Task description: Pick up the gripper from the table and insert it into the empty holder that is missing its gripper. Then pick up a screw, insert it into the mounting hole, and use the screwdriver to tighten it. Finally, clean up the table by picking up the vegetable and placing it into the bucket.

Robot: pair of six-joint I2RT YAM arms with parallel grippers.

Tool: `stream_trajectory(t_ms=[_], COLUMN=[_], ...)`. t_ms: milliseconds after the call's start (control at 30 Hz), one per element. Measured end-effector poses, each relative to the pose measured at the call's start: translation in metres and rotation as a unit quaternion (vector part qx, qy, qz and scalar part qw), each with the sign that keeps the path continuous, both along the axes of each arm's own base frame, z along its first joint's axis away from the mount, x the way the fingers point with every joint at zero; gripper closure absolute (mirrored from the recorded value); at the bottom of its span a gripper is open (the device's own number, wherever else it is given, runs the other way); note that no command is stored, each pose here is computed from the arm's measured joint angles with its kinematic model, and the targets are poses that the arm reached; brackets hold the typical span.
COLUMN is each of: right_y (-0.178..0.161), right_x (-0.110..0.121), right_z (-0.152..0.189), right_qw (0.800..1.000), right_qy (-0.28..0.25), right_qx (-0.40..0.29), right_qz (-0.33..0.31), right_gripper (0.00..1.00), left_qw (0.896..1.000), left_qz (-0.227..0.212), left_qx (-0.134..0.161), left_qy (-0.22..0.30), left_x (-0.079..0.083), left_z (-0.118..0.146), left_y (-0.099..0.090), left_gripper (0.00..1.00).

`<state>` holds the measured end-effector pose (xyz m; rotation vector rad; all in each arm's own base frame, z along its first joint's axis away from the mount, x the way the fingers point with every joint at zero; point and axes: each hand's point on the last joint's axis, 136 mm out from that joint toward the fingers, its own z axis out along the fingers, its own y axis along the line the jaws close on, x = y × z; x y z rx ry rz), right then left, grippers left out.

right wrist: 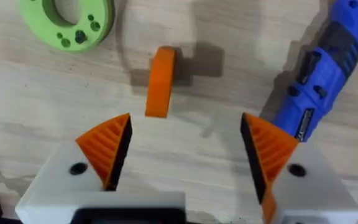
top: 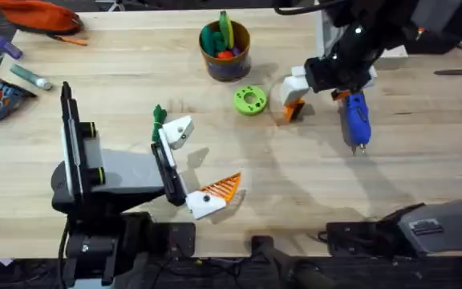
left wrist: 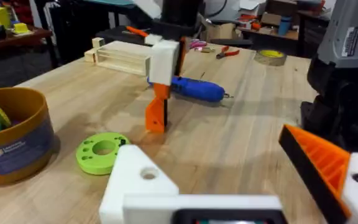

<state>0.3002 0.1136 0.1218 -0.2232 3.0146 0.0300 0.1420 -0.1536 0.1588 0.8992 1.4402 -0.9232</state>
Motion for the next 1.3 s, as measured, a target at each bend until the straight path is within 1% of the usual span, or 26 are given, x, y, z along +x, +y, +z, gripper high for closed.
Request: stream_trajectory(t_ms=[33, 67, 267, 567, 667, 933, 1100, 1267, 1300], right_y=[0.003, 0.004, 0.005, 0.02, 0.024, 0.025, 0.025, 0.025, 0.025], right_x=[0.007, 0.009, 0.011, 0.01, 0.011, 0.013, 0.014, 0.013, 0.013], right_z=[-0.003, -0.003, -0.003, -0.029, -0.035, -0.043, -0.043, -0.043, -0.043], right_qw=[1.0, 1.0, 1.0, 1.0, 1.0, 1.0, 1.0, 1.0, 1.0], right_qy=[-0.008, -0.011, -0.015, 0.014, 0.018, 0.023, 0.023, 0.023, 0.023], right_qx=[0.004, 0.005, 0.007, -0.005, -0.007, -0.009, -0.009, -0.009, -0.009], right_qz=[-0.002, -0.003, -0.004, 0.016, 0.021, 0.019, 0.019, 0.018, 0.018], right_gripper=[0.009, 0.009, 0.013, 0.025, 0.076, 0.111, 0.187, 0.341, 0.385], left_qw=[1.0, 1.0, 1.0, 1.0, 1.0, 1.0, 1.0, 1.0, 1.0], left_qz=[0.0, 0.0, 0.0, 0.0, 0.0, 0.0, 0.0, 0.0, 0.0], left_qx=[0.0, 0.0, 0.0, 0.0, 0.0, 0.0, 0.0, 0.0, 0.0], left_qy=[0.0, 0.0, 0.0, 0.0, 0.0, 0.0, 0.0, 0.0, 0.0], left_x=[0.0, 0.0, 0.0, 0.0, 0.0, 0.0, 0.0, 0.0, 0.0], left_z=[0.0, 0.0, 0.0, 0.0, 0.0, 0.0, 0.0, 0.0, 0.0], left_y=[0.0, 0.0, 0.0, 0.0, 0.0, 0.0, 0.0, 0.0, 0.0], left_gripper=[0.014, 0.014, 0.015, 0.015, 0.015, 0.016, 0.015, 0.015, 0.015])
